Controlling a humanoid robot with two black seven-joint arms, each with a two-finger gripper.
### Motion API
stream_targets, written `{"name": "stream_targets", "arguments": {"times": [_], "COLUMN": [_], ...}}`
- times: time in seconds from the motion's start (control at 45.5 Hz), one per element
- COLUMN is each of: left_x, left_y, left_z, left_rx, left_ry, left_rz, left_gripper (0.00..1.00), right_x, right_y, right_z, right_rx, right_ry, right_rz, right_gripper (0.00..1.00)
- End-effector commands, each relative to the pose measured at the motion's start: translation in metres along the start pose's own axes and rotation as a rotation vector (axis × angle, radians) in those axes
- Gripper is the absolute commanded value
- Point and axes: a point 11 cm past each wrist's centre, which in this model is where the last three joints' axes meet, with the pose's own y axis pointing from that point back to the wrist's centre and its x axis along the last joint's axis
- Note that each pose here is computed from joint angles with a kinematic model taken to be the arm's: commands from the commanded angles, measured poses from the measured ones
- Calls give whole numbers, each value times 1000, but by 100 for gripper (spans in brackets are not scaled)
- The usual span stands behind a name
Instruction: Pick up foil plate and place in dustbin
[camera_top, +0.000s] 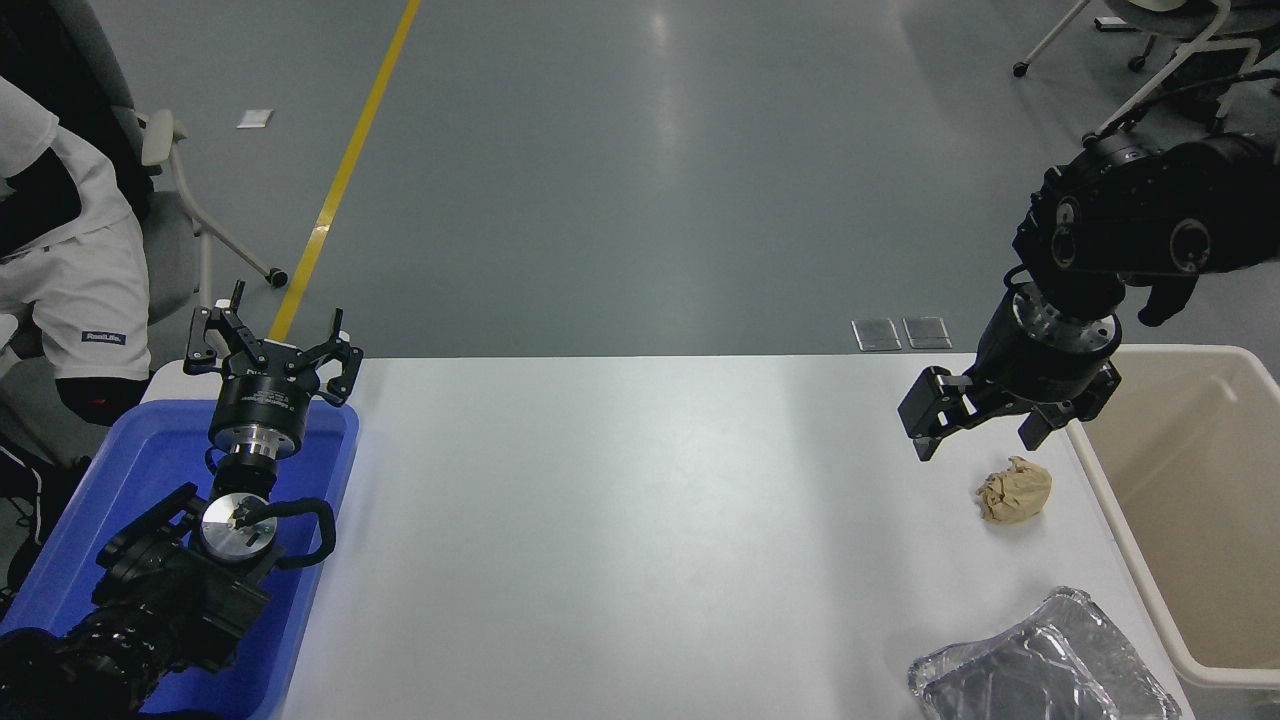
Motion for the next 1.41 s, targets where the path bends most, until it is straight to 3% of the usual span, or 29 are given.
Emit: {"name": "stream_targets", "arguments": {"times": [0.0,1.385], "left_x": [0,0], "left_y": [0,0], "left_z": [0,0], "left_rx": [0,-1], "left_ry": [0,-1], "left_rz": [0,1], "left_gripper": [99,99], "right_x": [0,-13], "right_y": [0,-17], "right_z": [0,11], "right_rx": [1,36], "right_ry": [0,31], "right_rz": [1,-35], "right_gripper": [100,100]}}
